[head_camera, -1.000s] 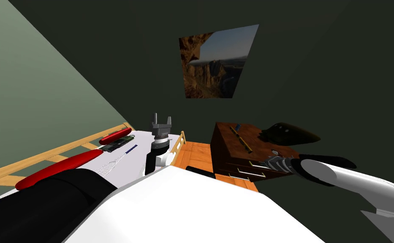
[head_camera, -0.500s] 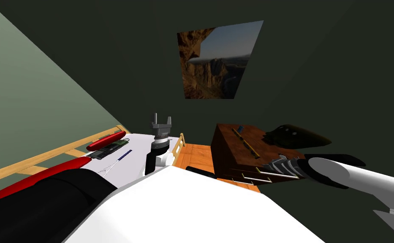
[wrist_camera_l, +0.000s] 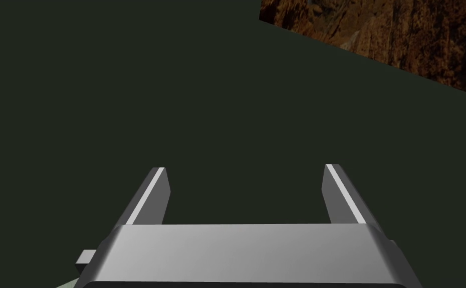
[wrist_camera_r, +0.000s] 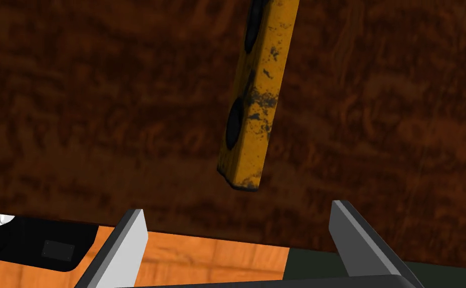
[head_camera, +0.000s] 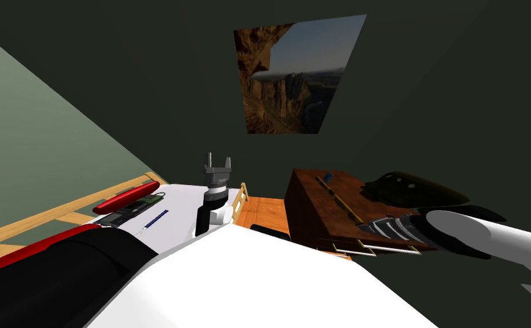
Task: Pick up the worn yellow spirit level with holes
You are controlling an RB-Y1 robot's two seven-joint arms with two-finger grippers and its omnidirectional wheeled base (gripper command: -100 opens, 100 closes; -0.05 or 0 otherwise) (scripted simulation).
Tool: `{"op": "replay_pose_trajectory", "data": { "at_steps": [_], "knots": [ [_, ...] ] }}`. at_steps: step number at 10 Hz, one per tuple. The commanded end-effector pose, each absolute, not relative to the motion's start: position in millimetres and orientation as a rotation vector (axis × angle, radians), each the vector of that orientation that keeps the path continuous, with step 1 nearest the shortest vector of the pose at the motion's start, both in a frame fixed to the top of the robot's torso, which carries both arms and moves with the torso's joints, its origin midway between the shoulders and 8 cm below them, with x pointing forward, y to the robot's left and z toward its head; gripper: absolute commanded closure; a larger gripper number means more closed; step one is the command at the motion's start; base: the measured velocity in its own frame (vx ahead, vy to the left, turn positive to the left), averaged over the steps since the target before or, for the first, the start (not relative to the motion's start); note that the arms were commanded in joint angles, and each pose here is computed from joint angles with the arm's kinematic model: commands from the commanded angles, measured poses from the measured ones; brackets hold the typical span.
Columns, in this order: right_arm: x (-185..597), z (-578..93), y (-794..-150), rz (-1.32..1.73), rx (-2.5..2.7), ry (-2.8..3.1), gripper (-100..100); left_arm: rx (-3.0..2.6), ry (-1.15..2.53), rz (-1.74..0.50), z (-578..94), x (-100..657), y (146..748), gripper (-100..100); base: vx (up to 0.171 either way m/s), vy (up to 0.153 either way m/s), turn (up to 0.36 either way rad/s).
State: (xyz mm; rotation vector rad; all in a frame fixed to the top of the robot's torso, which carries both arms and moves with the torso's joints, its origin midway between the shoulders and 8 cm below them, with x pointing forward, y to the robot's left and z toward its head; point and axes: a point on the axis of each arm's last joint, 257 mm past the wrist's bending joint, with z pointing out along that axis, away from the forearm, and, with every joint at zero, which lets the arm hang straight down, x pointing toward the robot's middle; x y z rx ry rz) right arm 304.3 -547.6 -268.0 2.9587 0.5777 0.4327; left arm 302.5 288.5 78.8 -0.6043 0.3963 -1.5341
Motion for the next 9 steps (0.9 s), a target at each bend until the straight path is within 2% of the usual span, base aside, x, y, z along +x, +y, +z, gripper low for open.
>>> {"op": "replay_pose_trajectory", "data": {
  "at_steps": [1, 5, 9],
  "knots": [
    [296, -265, -548, 0.387, 3.005, 0.526, -100, -0.604, 0.396, -1.534, 79, 302, 288, 0, 0.172, 0.065, -0.088],
    [278, -261, -546, 0.288, 3.080, 0.449, -100, -0.604, 0.396, -1.534, 79, 302, 288, 0, 0.180, 0.030, -0.055],
    [261, -259, -543, 0.192, 3.153, 0.354, -100, -0.604, 0.396, -1.534, 79, 302, 288, 0, 0.217, 0.043, -0.064]
  ]
}}
